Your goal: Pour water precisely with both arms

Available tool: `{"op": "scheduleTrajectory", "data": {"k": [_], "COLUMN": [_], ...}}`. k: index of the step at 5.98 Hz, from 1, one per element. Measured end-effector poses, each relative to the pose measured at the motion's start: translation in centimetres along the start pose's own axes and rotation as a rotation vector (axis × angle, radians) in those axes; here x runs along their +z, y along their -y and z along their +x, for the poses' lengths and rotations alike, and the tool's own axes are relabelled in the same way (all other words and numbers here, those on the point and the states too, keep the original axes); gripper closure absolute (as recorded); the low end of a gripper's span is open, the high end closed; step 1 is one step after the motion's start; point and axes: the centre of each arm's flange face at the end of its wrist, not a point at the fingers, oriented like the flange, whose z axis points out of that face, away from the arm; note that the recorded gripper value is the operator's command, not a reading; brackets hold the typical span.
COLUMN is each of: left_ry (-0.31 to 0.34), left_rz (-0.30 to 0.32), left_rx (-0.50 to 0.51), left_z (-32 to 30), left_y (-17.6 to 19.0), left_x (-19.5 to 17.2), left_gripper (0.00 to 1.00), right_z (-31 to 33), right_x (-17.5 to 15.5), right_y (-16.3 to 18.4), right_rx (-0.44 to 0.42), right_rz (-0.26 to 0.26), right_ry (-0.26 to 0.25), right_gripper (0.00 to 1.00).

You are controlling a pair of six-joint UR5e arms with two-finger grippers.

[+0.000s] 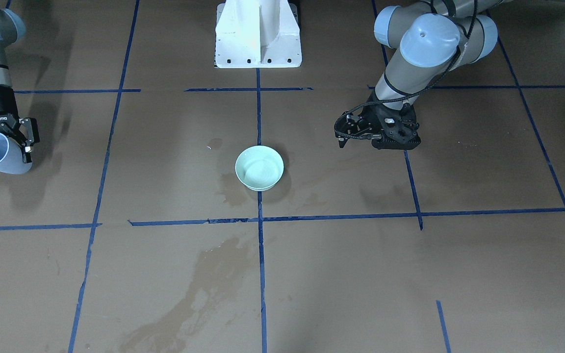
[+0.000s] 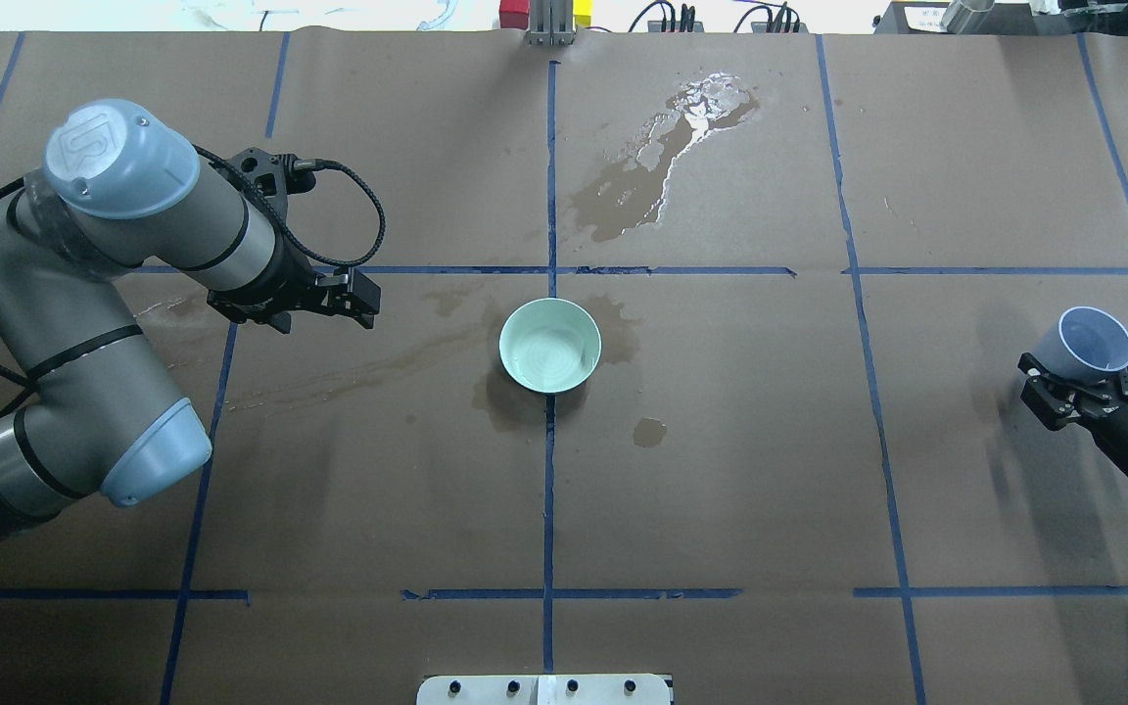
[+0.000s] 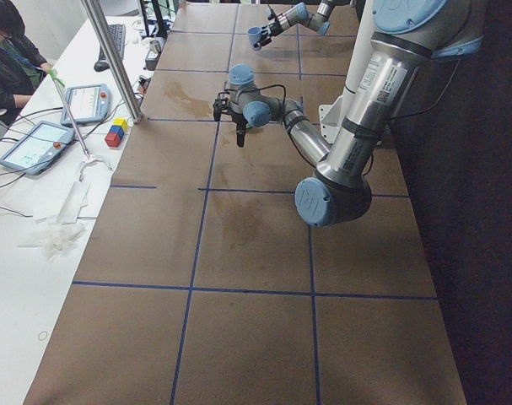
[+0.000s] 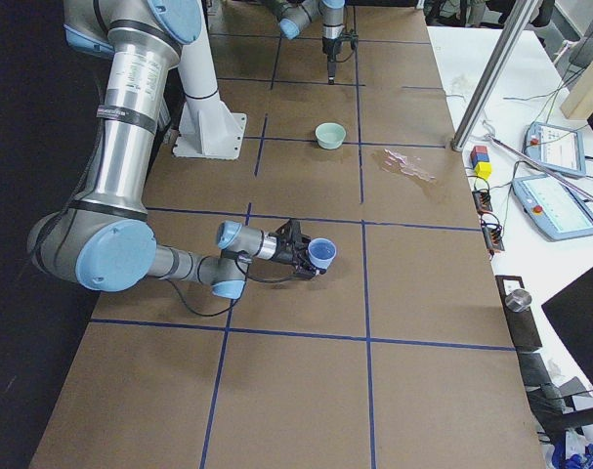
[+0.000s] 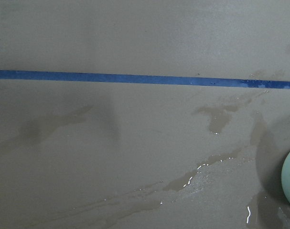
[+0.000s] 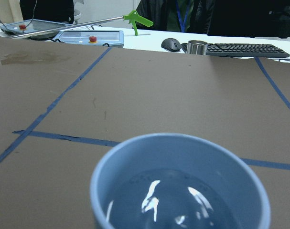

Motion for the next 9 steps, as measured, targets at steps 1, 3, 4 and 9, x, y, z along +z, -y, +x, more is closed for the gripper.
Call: {"op": "scheduleTrajectory", "data": {"k": [1,3,4,9], "left_ry": [0.000,0.000,0.000,-0.002], "left_rz": [0.000,0.001,0.001,0.000], "left_rx": [0.000,0.000,0.000,-0.001], "left_z": [0.0,0.0,0.0,0.2], "left_y": [0.0,0.0,0.0,0.0], "left_x": [0.0,0.0,0.0,0.0], "left_gripper": [0.00,0.00,0.00,0.00], "right_z": [-1.6,-4.2,-6.4,-24.3], "right_x": [-0.4,-0.3,1.1,9.6], "right_y": [2.2,5.3,6.2,11.6], "right_rx": [-0.046,-0.155,-0.169,-0.227], "right_rz": [0.038,0.079,0.081,0.068], "right_ry": [0.030,0.061,0.068,-0.015], "right_gripper": [0.98,1.00,1.00,1.00]}}
